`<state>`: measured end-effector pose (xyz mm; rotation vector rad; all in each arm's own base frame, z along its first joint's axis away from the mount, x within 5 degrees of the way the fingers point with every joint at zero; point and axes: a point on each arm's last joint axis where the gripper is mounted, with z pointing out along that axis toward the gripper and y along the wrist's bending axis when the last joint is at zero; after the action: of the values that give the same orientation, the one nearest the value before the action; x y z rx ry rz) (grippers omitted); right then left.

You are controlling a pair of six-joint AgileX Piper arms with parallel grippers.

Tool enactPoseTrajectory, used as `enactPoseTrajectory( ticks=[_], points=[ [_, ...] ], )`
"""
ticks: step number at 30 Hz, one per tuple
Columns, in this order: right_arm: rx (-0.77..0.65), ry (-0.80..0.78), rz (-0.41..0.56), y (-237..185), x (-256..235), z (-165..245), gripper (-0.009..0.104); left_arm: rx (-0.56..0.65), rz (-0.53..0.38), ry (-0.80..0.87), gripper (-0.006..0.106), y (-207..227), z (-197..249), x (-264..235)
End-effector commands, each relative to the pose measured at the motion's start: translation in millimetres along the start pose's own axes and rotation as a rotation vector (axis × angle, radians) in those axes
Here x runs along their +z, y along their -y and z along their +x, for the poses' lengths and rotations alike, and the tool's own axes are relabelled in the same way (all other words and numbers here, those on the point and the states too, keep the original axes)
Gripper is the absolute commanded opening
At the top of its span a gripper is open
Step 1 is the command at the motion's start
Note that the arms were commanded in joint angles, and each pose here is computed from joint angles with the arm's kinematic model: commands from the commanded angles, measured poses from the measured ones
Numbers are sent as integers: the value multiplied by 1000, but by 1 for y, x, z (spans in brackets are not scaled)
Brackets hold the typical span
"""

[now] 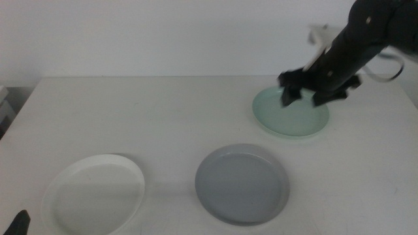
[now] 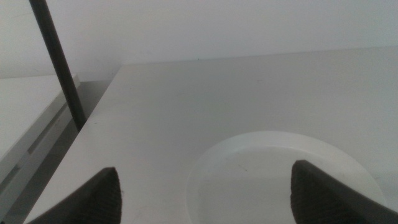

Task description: Stack the three bowls on top of each other.

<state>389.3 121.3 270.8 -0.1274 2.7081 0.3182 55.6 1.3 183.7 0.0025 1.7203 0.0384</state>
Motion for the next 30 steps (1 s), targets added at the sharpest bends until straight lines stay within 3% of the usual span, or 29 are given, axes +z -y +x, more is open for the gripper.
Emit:
enactPoseTrajectory(
  ticks=[1, 12, 23, 30],
  points=[
    [23, 123, 64, 11, -37, -23, 57, -16, 4, 91, 105, 0, -9, -2],
    [121, 135, 180, 72, -4, -72, 57, -16, 4, 91, 105, 0, -9, -2],
    [141, 39, 210, 108, 70, -76, 56, -16, 4, 91, 105, 0, -9, -2],
    [141, 38, 210, 114, 97, -73, 38, -16, 4, 91, 105, 0, -9, -2]
  ],
)
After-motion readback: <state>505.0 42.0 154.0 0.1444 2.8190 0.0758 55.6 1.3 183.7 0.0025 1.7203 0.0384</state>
